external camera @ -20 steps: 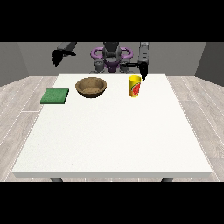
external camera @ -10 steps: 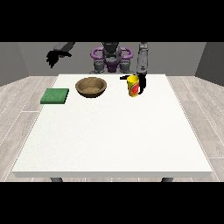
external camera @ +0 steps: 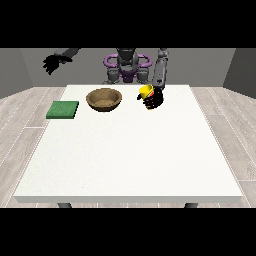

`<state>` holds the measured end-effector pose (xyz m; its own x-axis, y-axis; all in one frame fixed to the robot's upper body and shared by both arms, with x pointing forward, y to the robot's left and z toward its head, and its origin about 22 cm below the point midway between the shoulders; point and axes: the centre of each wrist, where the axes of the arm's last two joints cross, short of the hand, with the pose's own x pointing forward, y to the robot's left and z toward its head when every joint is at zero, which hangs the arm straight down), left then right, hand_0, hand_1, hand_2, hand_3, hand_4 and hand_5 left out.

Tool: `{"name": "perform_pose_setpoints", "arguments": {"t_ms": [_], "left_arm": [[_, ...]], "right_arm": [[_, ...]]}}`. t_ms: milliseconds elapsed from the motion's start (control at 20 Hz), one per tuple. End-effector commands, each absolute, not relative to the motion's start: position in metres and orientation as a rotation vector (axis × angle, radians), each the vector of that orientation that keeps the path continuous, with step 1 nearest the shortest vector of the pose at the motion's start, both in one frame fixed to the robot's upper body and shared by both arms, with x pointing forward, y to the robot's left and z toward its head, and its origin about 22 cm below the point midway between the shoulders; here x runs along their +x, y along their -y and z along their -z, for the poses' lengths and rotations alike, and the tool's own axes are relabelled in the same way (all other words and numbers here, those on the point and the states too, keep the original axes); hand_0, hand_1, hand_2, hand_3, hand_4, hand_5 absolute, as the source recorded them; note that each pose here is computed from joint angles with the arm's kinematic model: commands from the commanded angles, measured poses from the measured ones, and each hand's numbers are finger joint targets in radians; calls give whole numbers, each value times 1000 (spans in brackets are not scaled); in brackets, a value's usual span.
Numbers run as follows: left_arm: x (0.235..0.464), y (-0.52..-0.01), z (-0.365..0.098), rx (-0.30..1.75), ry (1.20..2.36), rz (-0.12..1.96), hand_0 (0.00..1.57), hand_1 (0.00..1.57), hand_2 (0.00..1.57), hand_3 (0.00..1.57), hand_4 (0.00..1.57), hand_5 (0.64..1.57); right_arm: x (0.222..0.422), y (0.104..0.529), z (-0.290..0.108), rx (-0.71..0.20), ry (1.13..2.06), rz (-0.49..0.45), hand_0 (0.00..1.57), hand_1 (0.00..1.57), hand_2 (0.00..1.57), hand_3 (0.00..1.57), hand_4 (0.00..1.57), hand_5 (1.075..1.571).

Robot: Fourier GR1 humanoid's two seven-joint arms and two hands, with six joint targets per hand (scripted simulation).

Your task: Pick the cup and pour the ball into the bowl, then pick the bowl and place it on the pad

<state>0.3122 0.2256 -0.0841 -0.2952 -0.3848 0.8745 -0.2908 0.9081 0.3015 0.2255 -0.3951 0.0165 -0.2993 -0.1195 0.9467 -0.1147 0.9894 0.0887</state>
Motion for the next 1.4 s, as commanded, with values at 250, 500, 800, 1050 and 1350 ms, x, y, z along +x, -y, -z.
{"name": "perform_pose_setpoints", "arguments": {"t_ms": [250,500,800,1050,1350], "left_arm": [[349,-193,50,785,1752,449,1320,1320,1571,1571,1232,1552],[372,-217,34,1095,1675,778,1313,1313,1571,1571,1199,1559],[392,-180,17,1264,1491,1105,1005,1005,1571,1283,1051,1567],[386,-108,12,1273,1425,1202,914,914,1571,1248,1052,1569],[371,-63,3,1395,1375,1230,799,799,1571,1211,948,1569]], "right_arm": [[238,410,-23,146,1685,4,0,0,0,0,495,1571],[257,407,-41,109,1711,-6,0,0,0,0,586,1567],[255,410,-15,45,1610,88,0,0,0,0,644,1566],[237,424,5,40,1555,93,0,0,0,0,636,1562],[264,416,-4,109,1599,66,0,0,0,0,657,1562]]}}
